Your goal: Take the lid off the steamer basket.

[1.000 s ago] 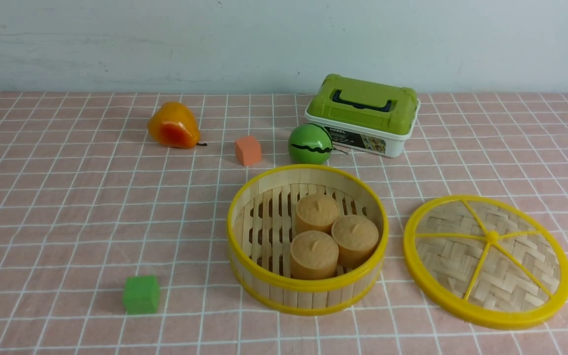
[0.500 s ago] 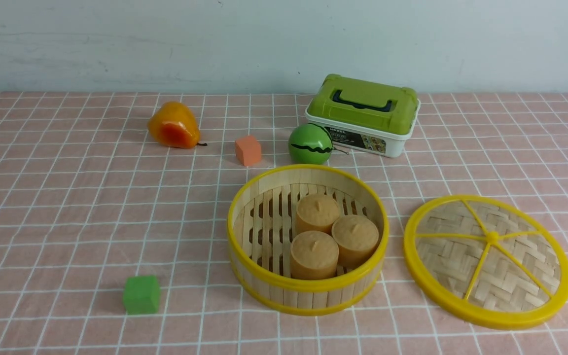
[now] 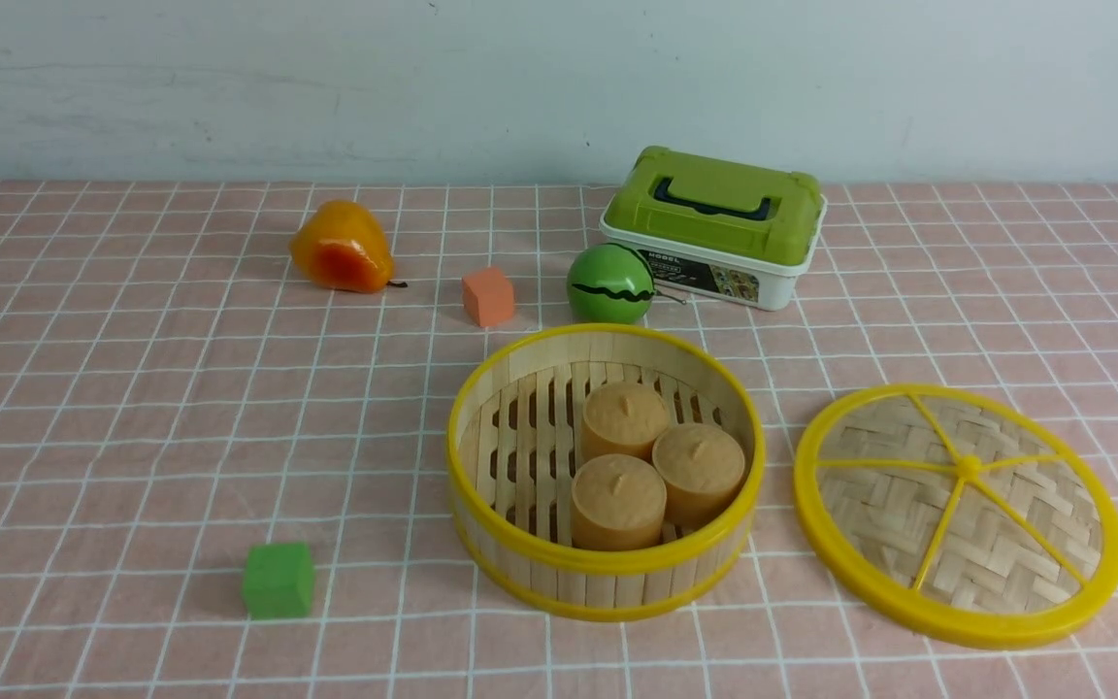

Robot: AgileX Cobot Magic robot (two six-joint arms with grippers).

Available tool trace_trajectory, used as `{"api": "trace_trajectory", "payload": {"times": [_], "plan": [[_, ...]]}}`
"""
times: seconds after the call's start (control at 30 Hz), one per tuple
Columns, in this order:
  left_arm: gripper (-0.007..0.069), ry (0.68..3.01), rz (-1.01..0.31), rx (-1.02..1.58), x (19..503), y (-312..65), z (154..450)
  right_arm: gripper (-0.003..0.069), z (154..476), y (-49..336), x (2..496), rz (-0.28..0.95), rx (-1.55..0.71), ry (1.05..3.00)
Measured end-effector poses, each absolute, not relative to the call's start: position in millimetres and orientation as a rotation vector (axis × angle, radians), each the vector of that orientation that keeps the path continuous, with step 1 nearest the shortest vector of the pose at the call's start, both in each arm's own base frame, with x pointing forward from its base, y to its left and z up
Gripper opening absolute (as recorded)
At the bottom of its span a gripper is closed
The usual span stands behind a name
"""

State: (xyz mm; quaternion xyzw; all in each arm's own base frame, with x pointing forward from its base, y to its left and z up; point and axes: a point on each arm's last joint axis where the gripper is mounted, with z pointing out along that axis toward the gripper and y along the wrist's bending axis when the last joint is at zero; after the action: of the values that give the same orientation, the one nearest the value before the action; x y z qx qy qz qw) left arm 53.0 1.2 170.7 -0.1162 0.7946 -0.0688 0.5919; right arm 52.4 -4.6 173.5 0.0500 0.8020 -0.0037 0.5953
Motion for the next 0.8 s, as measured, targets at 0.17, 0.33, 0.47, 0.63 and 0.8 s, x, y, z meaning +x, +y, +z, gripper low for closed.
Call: {"api": "trace_trajectory", "payload": {"times": [0.17, 0.33, 0.47, 0.63, 0.8], "plan": [[0.0239, 1.848, -0.16, -0.27, 53.0, 1.2, 170.7, 0.003, 173.4, -4.6, 52.4, -0.009, 0.116, 1.863], [0.0239, 1.848, -0.16, -0.27, 53.0, 1.2, 170.7, 0.0036, 173.4, -4.6, 52.4, -0.009, 0.116, 1.863], [0.0239, 1.848, -0.16, -0.27, 53.0, 1.2, 170.7, 0.0043, 173.4, -4.6, 52.4, -0.009, 0.116, 1.863], [0.0239, 1.848, -0.16, -0.27, 53.0, 1.2, 170.7, 0.0049, 173.4, -4.6, 52.4, -0.009, 0.116, 1.863], [0.0239, 1.848, -0.16, -0.27, 53.0, 1.2, 170.7, 0.0057, 173.4, -4.6, 52.4, -0.009, 0.116, 1.863]]}}
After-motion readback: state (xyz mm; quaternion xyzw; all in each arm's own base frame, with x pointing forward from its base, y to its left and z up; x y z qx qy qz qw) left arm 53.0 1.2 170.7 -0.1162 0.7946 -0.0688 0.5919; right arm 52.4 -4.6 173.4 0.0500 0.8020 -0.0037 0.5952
